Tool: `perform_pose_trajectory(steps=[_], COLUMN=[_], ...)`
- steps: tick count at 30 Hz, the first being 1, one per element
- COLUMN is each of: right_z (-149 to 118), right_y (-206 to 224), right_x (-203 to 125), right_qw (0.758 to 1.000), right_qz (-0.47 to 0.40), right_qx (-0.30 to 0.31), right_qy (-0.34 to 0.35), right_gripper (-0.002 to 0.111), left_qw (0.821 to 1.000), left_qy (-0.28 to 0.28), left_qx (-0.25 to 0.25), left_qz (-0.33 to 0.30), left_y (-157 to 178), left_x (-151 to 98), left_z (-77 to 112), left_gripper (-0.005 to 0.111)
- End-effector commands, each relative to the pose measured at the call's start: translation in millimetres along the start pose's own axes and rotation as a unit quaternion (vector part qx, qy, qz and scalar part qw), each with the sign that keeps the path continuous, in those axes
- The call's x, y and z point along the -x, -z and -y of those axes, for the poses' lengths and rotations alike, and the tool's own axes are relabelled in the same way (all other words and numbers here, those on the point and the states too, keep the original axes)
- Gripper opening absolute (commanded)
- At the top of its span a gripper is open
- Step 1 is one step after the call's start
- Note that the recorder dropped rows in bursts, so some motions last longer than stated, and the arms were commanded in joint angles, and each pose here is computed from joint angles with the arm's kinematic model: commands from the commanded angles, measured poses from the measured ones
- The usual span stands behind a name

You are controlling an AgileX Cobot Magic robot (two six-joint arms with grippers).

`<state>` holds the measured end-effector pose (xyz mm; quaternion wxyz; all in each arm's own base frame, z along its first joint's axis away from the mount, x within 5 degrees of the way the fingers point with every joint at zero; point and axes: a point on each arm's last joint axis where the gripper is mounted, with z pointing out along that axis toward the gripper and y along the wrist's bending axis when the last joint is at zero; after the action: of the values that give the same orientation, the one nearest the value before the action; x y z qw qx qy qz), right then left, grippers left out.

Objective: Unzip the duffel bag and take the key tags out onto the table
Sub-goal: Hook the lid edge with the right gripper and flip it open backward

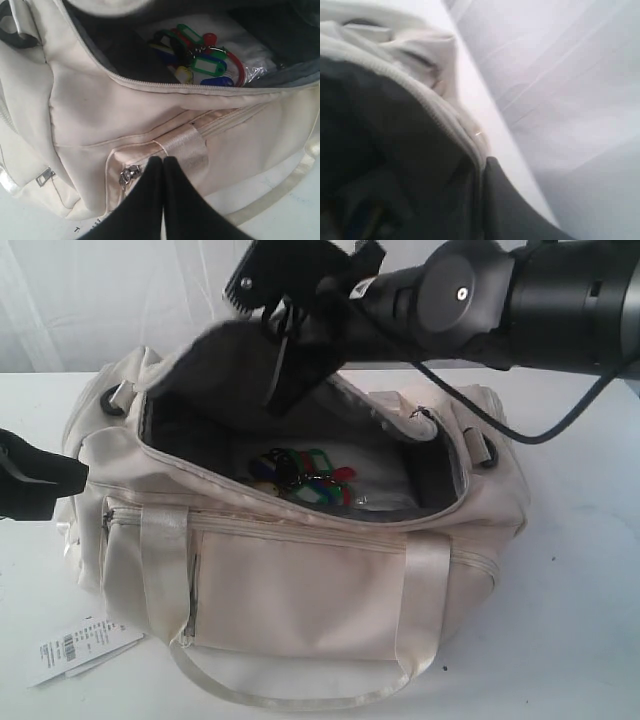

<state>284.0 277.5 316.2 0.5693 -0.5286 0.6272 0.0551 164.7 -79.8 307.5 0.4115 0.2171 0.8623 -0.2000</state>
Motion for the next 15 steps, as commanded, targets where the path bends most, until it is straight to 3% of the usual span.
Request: perform_pose_trajectory(steps=[1,5,7,11,15], right_z=[25.2,39.7,41.0,42.2,44.1], right_y=[3.4,2.0,-6.2,-30.6,-54.7], right_x=[11.7,12.0,5.8,-16.7,-40.3], right_qw=[0.986,0.963,0.959,0.964,0.977], right_qz=[0.076,0.117,0.116,0.083,0.032], right_qx=[-0.147,-0.243,-0.258,-0.252,-0.207], right_qy=[-0.006,-0.006,-0.007,-0.006,-0.028], right_gripper=[0.000,0.000,0.000,0.000,0.000], left_qw=[1.000,1.000,1.000,1.000,1.000], left_qy=[0.007,0.010,0.010,0.010,0.010], left_qx=[-0.009,-0.011,-0.011,-0.011,-0.011], left_qz=[-0.003,-0.002,-0.002,-0.002,-0.002], left_y=[0.9,0.9,0.9,0.9,0.9], left_x=[-2.0,-1.8,-1.8,-1.8,-1.8], left_z=[2.4,2.8,2.8,2.8,2.8], left_gripper=[0.000,0.000,0.000,0.000,0.000])
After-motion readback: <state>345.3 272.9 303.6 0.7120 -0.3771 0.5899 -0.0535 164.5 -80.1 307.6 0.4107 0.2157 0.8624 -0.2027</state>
